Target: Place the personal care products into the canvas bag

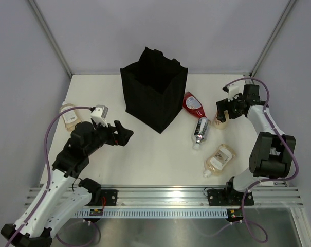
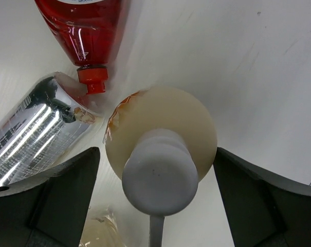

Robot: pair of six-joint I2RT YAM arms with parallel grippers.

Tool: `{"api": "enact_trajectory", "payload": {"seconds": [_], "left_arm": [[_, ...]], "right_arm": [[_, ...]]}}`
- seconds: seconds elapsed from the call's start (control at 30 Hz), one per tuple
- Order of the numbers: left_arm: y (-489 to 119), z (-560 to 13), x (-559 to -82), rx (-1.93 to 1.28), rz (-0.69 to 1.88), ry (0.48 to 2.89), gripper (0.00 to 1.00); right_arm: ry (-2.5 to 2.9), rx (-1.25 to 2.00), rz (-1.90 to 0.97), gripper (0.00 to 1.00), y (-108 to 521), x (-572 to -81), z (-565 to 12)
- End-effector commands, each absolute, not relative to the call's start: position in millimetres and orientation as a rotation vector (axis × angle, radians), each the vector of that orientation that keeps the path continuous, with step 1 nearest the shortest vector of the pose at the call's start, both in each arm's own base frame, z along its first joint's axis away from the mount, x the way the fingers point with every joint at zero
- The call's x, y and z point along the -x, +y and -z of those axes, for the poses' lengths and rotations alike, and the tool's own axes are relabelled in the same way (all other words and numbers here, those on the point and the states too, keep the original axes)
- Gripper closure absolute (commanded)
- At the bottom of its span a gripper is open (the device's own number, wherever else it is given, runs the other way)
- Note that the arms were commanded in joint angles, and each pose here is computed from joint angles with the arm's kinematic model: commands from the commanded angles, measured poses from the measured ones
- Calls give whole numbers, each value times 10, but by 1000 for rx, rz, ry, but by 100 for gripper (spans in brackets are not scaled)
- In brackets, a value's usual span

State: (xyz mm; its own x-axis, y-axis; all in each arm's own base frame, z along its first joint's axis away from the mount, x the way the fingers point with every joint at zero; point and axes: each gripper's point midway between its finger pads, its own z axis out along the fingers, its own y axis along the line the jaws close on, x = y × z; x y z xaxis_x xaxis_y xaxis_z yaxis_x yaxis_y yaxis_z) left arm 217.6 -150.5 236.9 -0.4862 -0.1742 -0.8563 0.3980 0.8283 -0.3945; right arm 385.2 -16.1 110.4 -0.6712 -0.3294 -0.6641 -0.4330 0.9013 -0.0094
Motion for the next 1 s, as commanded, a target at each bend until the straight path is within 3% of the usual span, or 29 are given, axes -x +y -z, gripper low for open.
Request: {"api": "enact_trajectory", "payload": {"seconds": [0.0, 0.33, 0.43, 0.57, 0.6, 0.67, 0.7, 0.97], "left_arm": [[-1625, -2504, -2157, -177, 785, 1907, 1], [-1973, -2589, -2001, -306, 1027, 1870, 1], [-2096, -2601, -1942, -389, 1085, 1866, 1], [-2246, -2657, -1906, -472, 1099, 1852, 1], [-2282, -2669, -1895, -500, 1094, 1842, 1], [-2422, -2717, -1840, -567, 1111, 1833, 1], [-2468, -2719, -1823, -603, 1100, 1826, 1], [-3079, -2691, -1814, -808, 1018, 1754, 1]], "right_arm": [[2296, 556, -179, 0, -186, -4059, -1222], [2305, 516, -275, 3, -90, -4147, -1058], [2300, 508, -291, 15, -70, -4159, -1039], [2299, 502, -303, 45, -51, -4135, -1053], [2290, 491, -299, 58, -52, -4146, -1077], [2267, 472, -305, 69, -53, -4122, -1155], [2253, 464, -301, 79, -54, -4122, -1198], [2154, 322, -387, 98, -71, -3987, -1684]]}}
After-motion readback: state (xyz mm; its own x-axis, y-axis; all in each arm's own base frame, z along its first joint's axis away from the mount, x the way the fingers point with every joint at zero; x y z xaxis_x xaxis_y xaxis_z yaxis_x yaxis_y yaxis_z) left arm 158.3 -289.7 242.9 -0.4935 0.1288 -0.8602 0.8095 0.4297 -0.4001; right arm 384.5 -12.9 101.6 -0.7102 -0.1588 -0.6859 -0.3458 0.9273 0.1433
